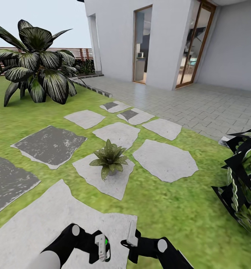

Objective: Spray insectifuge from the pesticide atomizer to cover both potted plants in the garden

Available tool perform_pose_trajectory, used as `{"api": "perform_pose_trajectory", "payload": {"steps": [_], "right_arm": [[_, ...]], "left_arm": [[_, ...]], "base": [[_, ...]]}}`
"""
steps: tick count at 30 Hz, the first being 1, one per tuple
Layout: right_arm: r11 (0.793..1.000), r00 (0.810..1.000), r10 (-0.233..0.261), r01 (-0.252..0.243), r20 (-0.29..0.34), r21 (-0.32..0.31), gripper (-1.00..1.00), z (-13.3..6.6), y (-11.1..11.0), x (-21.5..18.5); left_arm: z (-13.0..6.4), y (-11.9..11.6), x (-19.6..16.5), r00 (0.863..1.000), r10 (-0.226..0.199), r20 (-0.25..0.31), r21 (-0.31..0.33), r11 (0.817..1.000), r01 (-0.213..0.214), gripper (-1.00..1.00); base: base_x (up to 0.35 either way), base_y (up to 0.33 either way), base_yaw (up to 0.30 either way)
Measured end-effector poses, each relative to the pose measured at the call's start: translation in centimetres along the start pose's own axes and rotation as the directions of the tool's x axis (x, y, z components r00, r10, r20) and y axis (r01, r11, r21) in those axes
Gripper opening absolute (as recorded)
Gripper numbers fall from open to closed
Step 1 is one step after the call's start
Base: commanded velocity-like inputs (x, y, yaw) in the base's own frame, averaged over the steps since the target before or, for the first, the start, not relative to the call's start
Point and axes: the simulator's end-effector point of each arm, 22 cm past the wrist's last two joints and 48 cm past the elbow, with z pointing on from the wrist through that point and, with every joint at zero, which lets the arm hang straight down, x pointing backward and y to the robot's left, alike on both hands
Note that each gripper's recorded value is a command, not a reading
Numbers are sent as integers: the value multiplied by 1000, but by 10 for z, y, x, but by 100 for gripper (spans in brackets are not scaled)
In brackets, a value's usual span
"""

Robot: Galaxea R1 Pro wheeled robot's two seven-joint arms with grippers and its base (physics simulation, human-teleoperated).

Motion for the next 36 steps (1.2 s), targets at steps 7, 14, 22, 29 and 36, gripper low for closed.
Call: {"api": "perform_pose_trajectory", "payload": {"steps": [7, 14, 22, 29, 36], "right_arm": [[1000, 1000, 0, 0, 0, 1, -100, 0, 0, 0], [1000, 1000, -8, 8, 4, 10, -100, -1, -5, -3], [1000, 1000, -17, 17, 10, 21, -100, -2, -10, -7], [1000, 1000, -17, 16, 9, 20, -100, -2, -10, -7], [1000, 1000, -18, 18, 10, 22, -100, -2, -12, -8]], "left_arm": [[10, -7, -6, 1000, -11, 14, 3, 1000, 11, -100], [17, -9, -20, 999, -9, 34, 0, 1000, 9, -100], [27, -23, -24, 999, -22, 41, 33, 999, 21, -100], [27, -15, -26, 999, -27, 47, 1, 1000, 27, -100], [31, -12, -33, 998, -22, 58, -19, 1000, 23, -100]], "base": [[0, 0, 0], [0, 0, 0], [0, 0, 0], [0, 0, 0], [0, 0, 0]]}}
